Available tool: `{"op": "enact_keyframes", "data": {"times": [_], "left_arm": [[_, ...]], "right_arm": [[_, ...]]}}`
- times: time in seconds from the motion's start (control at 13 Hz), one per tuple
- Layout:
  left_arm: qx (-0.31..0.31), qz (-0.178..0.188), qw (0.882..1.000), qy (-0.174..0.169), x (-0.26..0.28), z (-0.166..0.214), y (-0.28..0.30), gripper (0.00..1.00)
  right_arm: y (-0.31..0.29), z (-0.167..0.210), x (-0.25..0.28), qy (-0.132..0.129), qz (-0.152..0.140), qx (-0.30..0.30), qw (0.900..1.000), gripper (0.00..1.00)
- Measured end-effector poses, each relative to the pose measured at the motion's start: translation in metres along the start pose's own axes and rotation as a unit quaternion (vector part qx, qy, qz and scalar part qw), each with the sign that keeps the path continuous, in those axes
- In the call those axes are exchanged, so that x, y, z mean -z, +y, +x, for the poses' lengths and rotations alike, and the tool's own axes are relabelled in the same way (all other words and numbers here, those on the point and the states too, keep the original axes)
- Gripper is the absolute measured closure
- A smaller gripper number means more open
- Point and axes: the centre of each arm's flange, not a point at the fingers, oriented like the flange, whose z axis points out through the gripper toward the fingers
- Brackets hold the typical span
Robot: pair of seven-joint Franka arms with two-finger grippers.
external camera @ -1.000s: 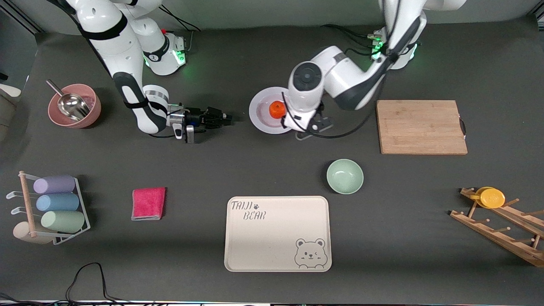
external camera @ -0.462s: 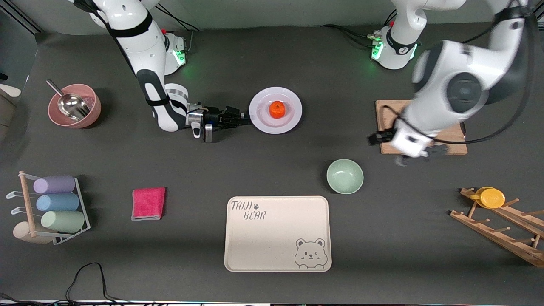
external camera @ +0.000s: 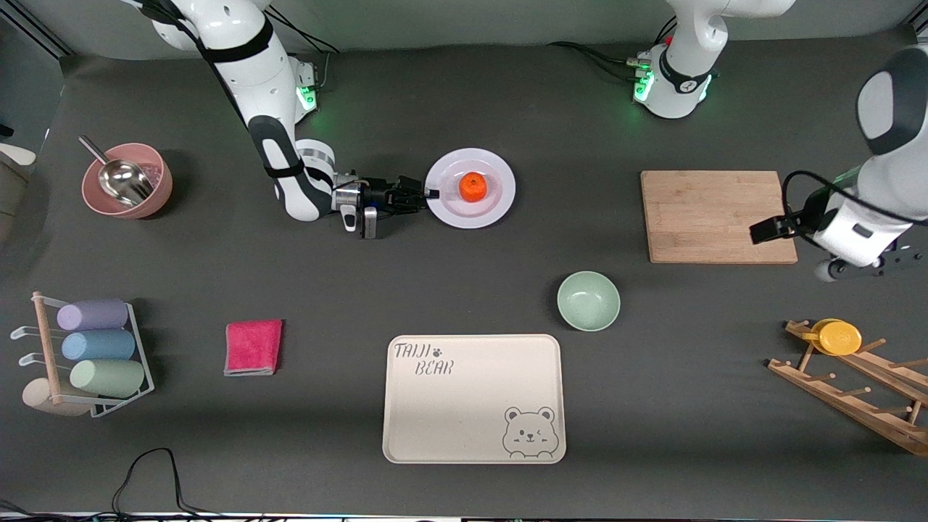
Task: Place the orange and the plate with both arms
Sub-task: 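Release the orange onto the plate and withdraw the left gripper, then grasp the white plate rim with the right gripper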
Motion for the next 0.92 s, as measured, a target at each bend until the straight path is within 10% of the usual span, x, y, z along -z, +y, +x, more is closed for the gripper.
{"op": "enact_keyframes", "data": {"times": [0.46,0.92], "left_arm": [[-0.001,0.003,1.0,0.0,0.057,-0.024,-0.001,0.0],[-0.005,0.005,1.0,-0.007,0.061,-0.025,0.002,0.0]], "right_arm": [[0.002,0.0,0.0,0.0,-0.002,-0.001,1.0,0.95],[-0.001,0.013,0.003,0.012,0.004,0.001,1.0,0.96]]}}
